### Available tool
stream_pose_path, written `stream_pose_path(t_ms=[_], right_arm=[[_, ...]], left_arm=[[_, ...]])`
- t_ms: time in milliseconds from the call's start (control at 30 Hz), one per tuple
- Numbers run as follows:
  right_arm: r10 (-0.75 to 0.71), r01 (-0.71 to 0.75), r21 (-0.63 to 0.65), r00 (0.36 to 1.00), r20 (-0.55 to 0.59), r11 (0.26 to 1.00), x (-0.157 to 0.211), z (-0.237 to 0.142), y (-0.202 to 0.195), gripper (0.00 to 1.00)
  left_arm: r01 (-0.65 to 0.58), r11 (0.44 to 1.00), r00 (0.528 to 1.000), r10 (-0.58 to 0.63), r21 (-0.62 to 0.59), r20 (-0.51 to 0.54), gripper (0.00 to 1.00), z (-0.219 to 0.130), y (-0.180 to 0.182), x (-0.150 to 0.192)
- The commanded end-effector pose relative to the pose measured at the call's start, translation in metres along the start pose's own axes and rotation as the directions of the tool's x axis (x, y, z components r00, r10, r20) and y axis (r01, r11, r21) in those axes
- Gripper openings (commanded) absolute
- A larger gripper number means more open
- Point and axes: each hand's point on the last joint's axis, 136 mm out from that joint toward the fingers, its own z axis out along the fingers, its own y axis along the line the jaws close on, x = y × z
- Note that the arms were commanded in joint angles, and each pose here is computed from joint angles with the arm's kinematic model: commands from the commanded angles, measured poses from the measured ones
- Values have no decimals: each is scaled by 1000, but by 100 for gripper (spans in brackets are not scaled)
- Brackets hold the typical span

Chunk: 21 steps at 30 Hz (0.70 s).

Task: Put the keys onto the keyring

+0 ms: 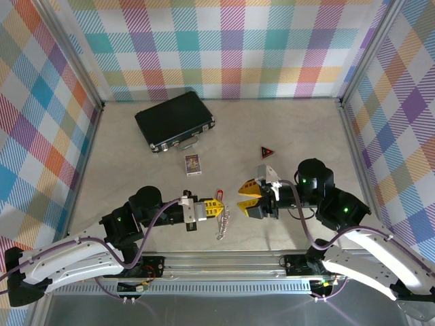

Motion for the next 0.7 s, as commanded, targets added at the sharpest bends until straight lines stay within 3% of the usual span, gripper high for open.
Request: stream_pose_path(t_ms=[0, 200, 467, 667], right_arm=[[-29, 29, 8, 999, -25, 1000, 8, 2, -1, 42], [-28, 28, 0, 999, -32, 1000, 10, 5, -1, 44], [-46, 46, -19, 999, -10, 999, 5, 6, 5, 45], [-60, 62, -53, 997, 40, 997, -4, 7, 11, 45]], left_arm=[[-85, 996, 996, 86, -38, 25, 0, -6, 6, -17], [-89, 996, 995, 90, -25, 41, 0, -3, 4, -19], [27, 997, 979, -11, -75, 202, 0, -13, 7, -34], [59, 998, 970, -51, -30, 236, 0, -18, -1, -39]])
